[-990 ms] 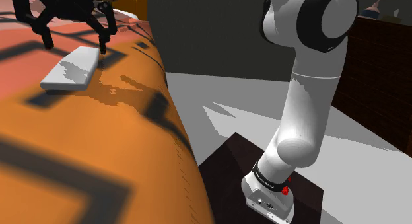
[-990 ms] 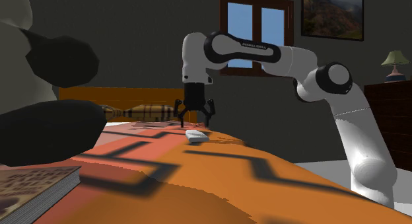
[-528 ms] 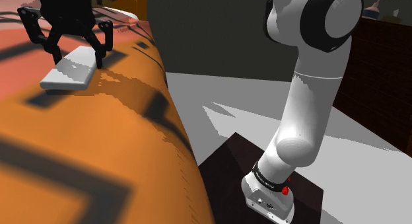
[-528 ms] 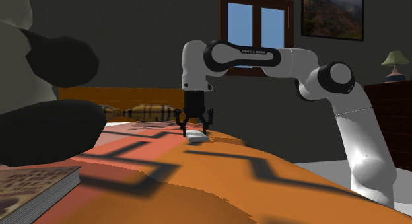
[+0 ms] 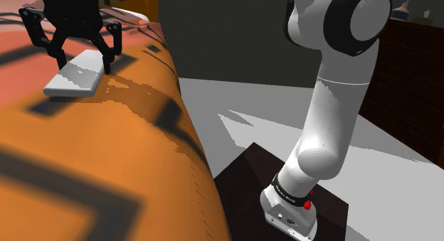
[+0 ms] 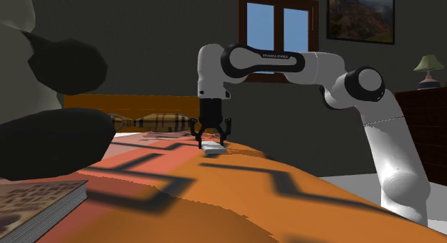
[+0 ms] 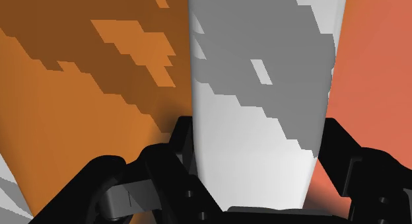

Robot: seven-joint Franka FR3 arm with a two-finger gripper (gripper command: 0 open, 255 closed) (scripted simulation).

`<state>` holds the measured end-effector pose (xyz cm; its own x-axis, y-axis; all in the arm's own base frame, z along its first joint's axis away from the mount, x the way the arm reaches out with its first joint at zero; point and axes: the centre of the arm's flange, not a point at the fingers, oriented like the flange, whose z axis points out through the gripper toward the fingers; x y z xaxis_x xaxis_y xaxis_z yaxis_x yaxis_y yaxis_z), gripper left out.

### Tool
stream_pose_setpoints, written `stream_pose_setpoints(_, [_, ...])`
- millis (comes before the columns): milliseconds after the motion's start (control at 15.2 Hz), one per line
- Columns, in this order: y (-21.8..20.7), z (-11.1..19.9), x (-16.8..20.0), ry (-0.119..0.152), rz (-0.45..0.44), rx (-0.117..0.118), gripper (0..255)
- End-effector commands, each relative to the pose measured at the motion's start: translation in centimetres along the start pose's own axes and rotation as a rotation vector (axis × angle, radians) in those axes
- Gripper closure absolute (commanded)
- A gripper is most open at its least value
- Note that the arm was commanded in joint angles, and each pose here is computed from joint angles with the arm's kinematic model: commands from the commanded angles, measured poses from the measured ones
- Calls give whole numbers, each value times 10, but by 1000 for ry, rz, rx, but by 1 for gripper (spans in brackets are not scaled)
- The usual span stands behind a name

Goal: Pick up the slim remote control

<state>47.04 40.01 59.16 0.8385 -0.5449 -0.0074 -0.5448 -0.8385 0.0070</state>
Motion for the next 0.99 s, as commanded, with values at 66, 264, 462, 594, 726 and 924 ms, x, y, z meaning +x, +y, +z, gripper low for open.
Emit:
stream_pose_setpoints(66, [0, -5, 1, 0, 0, -1, 255])
stream_pose_setpoints(264, [0, -21, 0, 0, 0, -1, 255])
stream_pose_setpoints(462, [0, -37, 0, 0, 0, -1, 255])
stream_pose_setpoints(594, [0, -47, 0, 0, 0, -1, 255])
stream_pose_setpoints(726, [0, -58, 0, 0, 0, -1, 255])
stream_pose_setpoints(924, [0, -74, 0, 0, 0, -1, 255])
